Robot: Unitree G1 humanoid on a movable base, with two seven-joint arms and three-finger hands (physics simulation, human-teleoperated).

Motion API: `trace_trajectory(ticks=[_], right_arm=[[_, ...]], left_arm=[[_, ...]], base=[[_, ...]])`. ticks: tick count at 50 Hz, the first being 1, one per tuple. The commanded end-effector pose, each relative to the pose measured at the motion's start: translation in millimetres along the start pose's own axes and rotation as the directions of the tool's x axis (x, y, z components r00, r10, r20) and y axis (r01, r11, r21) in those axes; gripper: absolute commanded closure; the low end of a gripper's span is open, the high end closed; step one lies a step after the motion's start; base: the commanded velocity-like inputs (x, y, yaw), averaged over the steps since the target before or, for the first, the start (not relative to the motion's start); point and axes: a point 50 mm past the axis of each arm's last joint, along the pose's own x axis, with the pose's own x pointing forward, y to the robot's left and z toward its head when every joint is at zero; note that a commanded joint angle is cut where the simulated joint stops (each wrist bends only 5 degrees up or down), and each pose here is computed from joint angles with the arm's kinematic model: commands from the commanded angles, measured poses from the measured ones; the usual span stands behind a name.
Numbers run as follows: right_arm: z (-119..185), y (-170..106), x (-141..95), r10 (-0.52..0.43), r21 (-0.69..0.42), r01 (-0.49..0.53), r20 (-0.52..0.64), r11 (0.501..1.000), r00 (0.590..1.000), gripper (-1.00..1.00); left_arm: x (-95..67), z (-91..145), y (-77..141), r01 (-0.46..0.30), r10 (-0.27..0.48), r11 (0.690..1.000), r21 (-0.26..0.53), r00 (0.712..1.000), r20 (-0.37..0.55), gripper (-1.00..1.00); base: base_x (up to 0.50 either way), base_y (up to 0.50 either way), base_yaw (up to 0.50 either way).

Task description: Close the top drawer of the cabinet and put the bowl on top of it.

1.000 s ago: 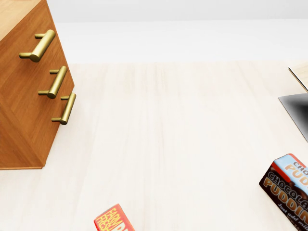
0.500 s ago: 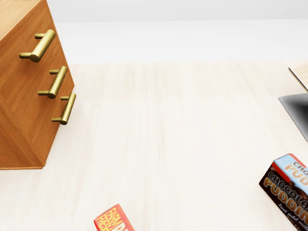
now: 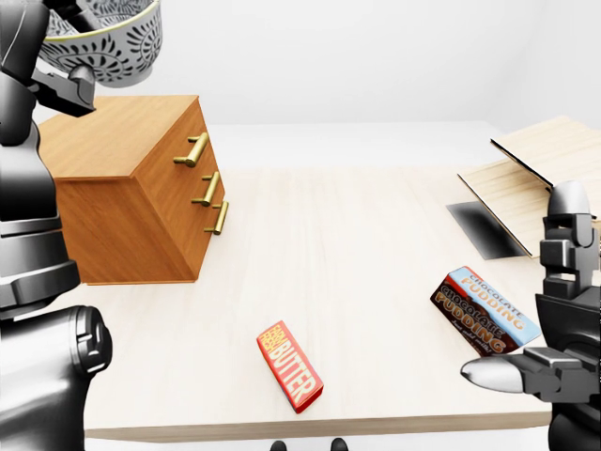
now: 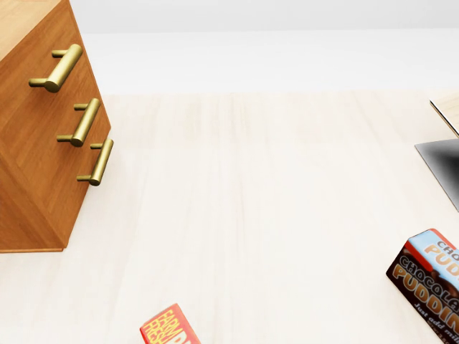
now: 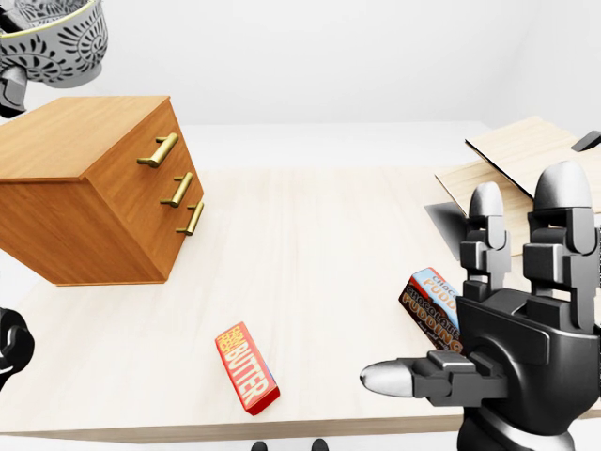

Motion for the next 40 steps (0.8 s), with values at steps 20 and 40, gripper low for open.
trace_trajectory(ticks=[20,40], right_arm=[[-4.6,0.8,-0.3,0.002,0.003,-0.002,-0.022,1.0,1.0,-1.0],[-6.8,4.5,-1.0,0.012,0.006,-0.012,-0.037,1.0,0.999,-1.0]], left_arm=[[2.2,-47.2,-22.3,-0.02,0.008,0.997,-0.068,0.985,-0.173,1.0],[5.8,-66.7,-30.5,-0.033,0.004,0.994,-0.103,0.963,-0.269,1.0]], base=[[0.0,0.0,0.0],[0.0,0.0,0.0]])
